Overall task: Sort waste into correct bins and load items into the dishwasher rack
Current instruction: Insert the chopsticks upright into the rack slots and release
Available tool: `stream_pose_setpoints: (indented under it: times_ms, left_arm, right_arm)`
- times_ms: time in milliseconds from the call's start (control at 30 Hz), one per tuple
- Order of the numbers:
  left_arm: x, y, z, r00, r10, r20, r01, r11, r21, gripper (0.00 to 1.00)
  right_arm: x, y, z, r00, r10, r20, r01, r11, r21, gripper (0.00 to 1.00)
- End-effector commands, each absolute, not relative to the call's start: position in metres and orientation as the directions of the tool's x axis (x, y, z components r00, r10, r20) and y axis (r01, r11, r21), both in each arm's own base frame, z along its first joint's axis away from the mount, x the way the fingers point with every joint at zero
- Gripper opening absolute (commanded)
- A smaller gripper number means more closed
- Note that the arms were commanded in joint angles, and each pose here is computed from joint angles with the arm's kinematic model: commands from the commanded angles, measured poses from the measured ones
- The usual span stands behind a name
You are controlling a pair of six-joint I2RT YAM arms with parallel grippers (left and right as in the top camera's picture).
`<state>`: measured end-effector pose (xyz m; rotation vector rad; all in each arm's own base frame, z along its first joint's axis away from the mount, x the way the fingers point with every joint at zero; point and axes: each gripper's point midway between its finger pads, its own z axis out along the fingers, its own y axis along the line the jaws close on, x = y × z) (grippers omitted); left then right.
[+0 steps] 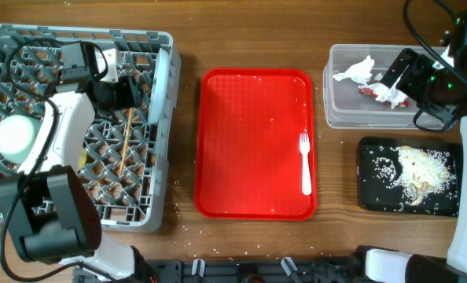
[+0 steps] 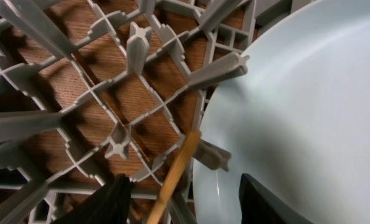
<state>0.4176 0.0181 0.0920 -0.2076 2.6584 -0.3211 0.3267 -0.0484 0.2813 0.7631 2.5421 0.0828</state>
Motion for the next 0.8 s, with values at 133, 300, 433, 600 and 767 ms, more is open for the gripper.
stream_pose_setpoints:
  times_ms: [133, 300, 433, 600, 767]
  left_arm:
    - [0.418, 0.038, 0.086, -0.889, -0.178, -0.423, -0.125, 0.981, -0.149, 0.27]
    - [0.416, 0.031, 0.085, -0.896, -0.156, -0.416, -0.091, 0.981, -0.171, 0.27]
    - [0.413, 0.021, 0.084, -0.906, -0.076, -0.417, 0.005, 0.982, -0.191, 0.3]
    - [0.411, 0.021, 0.069, -0.919, -0.055, -0.39, 0.019, 0.983, -0.183, 0.27]
    - [0.413, 0.024, 0.059, -0.923, -0.053, -0.381, 0.012, 0.986, -0.167, 0.33]
  right_arm:
    - [0.329, -0.051, 0.28, -0.736, 0.519, -0.435, 0.497, 0.85, 0.173, 1.0]
    - [0.329, -0.051, 0.28, -0.735, 0.519, -0.435, 0.498, 0.85, 0.173, 1.0]
    - [0.329, -0.051, 0.28, -0.736, 0.519, -0.435, 0.497, 0.85, 0.173, 1.0]
    - [0.329, -0.051, 0.28, -0.735, 0.52, -0.435, 0.498, 0.85, 0.174, 1.0]
    - [0.329, -0.051, 0.28, -0.735, 0.519, -0.435, 0.498, 0.85, 0.173, 1.0]
